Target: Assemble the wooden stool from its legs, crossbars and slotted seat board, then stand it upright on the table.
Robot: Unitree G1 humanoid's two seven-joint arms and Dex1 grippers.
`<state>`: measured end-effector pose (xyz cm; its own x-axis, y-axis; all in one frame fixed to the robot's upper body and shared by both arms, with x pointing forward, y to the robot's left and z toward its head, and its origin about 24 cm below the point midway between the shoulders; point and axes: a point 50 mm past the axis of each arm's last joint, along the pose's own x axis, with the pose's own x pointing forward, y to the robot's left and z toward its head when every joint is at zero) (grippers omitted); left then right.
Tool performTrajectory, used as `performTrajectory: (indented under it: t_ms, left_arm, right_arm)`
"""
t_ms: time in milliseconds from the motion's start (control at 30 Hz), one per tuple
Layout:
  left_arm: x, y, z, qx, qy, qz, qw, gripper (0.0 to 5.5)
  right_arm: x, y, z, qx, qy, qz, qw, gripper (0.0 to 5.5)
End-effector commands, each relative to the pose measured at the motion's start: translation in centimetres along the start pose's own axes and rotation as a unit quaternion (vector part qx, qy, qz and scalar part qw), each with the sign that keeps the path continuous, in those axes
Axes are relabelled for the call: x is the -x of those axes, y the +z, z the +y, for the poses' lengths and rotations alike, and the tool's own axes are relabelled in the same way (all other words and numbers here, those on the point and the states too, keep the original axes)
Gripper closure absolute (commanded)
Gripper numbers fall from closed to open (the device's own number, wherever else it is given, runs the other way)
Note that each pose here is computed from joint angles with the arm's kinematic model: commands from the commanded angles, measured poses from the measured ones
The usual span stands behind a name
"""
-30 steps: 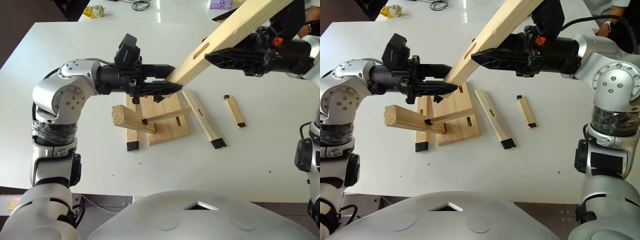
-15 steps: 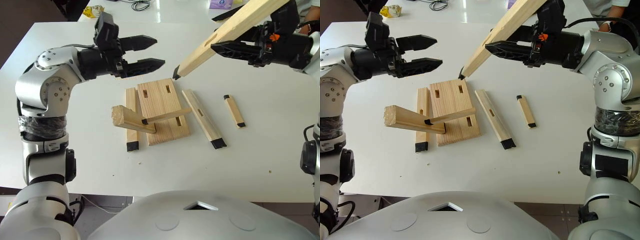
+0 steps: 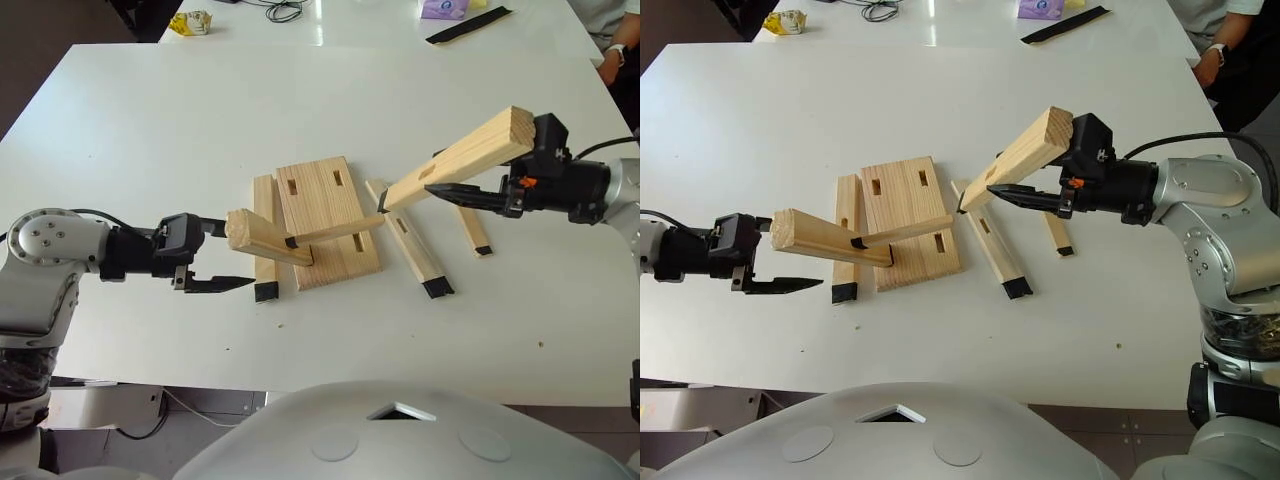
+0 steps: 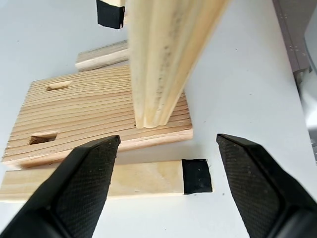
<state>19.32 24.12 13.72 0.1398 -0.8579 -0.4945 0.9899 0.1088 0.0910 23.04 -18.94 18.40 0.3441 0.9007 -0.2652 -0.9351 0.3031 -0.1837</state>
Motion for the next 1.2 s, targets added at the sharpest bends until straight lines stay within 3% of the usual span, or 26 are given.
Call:
performTrajectory:
  t_ms: [33,300,533,1200]
  left_arm:
    - [-1.4,1.0,-0.9,0.008,0.009,-0.033,0.999,1.87]
    - [-3.1,0.9,-1.6,0.040,0.055,-0.051,0.996,1.87]
    - [-2.9,0.5,-0.8,0.034,0.085,-0.028,0.995,1.87]
    - [-3.8,1.4,-0.8,0.029,0.080,-0.048,0.995,1.87]
  right_arm:
    - [-0.2,-0.2,0.5,0.022,0.009,0.010,1.000,3.45]
    - [-1.2,-0.7,0.9,0.050,0.004,0.001,0.999,3.45]
    - [-1.0,-1.2,1.0,0.056,-0.006,0.007,0.998,3.45]
    - [-1.5,-1.5,2.4,0.021,0.040,-0.020,0.999,3.45]
